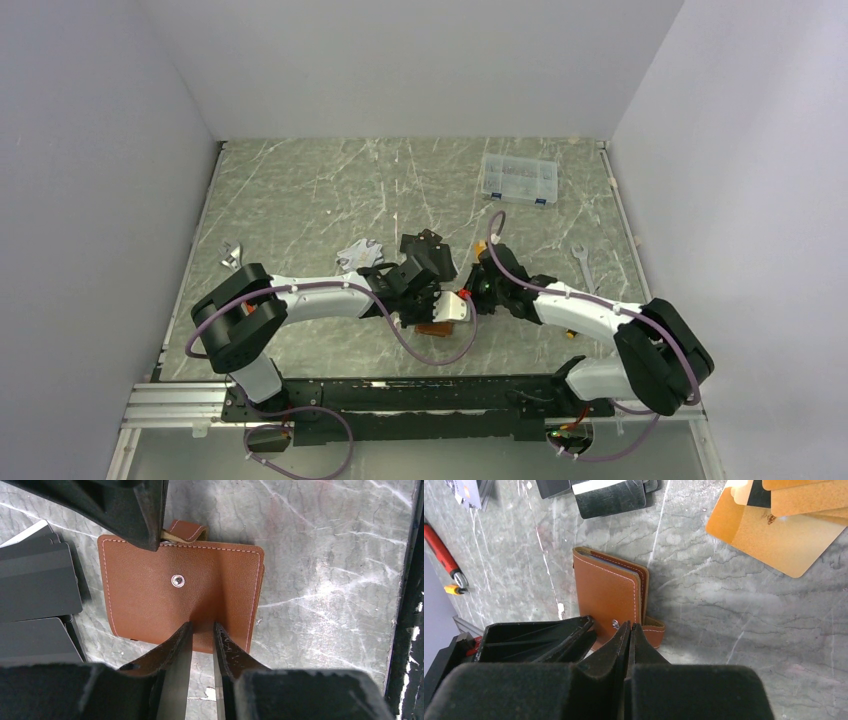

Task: Put the credit cards into the card holder
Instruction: Close the card holder at the center of the board.

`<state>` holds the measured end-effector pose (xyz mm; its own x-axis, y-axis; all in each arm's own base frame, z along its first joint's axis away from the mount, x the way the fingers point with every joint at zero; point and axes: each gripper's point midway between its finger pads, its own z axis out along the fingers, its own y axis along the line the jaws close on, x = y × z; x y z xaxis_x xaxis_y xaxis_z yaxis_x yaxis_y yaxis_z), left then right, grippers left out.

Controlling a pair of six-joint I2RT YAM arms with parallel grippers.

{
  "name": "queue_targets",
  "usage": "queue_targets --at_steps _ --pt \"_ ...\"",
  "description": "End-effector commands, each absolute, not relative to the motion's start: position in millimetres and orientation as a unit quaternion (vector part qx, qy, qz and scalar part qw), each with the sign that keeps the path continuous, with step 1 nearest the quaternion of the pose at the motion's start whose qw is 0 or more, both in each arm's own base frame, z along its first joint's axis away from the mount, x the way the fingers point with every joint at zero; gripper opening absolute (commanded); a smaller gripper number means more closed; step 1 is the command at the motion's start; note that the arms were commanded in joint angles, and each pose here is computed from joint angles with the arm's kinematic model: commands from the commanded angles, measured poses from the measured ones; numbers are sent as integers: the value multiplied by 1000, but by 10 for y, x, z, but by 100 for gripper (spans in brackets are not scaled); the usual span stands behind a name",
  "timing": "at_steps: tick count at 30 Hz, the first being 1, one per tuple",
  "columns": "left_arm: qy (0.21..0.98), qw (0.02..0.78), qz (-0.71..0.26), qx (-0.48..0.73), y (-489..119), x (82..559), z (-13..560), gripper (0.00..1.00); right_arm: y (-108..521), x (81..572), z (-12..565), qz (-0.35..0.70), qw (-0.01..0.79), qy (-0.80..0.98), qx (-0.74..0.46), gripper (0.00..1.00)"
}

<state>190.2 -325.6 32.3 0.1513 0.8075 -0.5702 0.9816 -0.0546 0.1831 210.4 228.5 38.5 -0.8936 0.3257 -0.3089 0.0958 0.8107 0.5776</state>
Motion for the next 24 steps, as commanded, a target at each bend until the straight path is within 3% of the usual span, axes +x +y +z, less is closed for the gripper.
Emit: queue_targets --at_steps 1,24 --pt "631 260 -138 718 -3145 1915 273 26 2464 2252 604 321 218 916 100 0" --pt "628 262 -144 719 -3159 1903 313 22 2673 2058 260 263 167 949 39 0"
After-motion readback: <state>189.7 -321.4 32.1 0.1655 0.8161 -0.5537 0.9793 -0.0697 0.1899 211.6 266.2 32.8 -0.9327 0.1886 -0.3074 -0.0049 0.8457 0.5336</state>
